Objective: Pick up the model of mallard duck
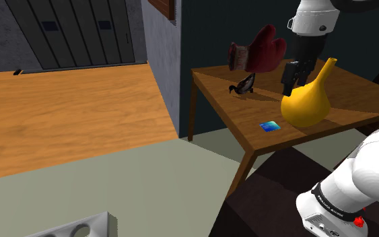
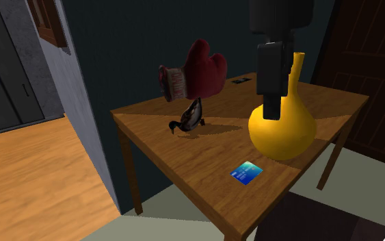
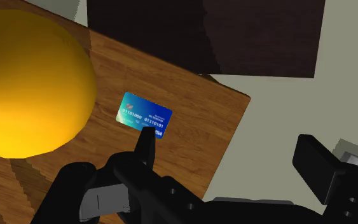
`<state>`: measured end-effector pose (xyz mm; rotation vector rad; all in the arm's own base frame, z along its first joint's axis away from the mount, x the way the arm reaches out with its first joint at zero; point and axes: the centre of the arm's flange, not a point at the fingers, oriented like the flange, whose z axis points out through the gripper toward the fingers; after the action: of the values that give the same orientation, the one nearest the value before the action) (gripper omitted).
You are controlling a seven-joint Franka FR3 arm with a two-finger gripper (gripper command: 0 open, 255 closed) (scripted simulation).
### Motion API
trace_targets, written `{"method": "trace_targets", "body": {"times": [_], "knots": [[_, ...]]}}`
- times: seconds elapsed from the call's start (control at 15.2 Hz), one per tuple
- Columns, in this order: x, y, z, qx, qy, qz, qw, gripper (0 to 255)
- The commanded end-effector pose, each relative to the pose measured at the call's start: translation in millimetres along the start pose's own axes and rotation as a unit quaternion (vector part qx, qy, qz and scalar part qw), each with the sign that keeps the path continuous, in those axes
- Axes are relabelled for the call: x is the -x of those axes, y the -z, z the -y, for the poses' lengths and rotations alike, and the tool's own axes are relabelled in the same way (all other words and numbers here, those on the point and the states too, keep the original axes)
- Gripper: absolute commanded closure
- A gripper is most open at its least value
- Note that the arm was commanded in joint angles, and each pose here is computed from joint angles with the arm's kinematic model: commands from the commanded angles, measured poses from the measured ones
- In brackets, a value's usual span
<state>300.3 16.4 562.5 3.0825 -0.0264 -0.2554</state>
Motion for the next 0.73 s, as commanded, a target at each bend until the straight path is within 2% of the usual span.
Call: {"method": "trace_targets", "body": {"times": [0.0,0.66], "knots": [[0,0,0,0.0,0.0,0.0,1.0,0],[-99,-13,-114,-0.069,0.036,0.019,0.9968,0]]}}
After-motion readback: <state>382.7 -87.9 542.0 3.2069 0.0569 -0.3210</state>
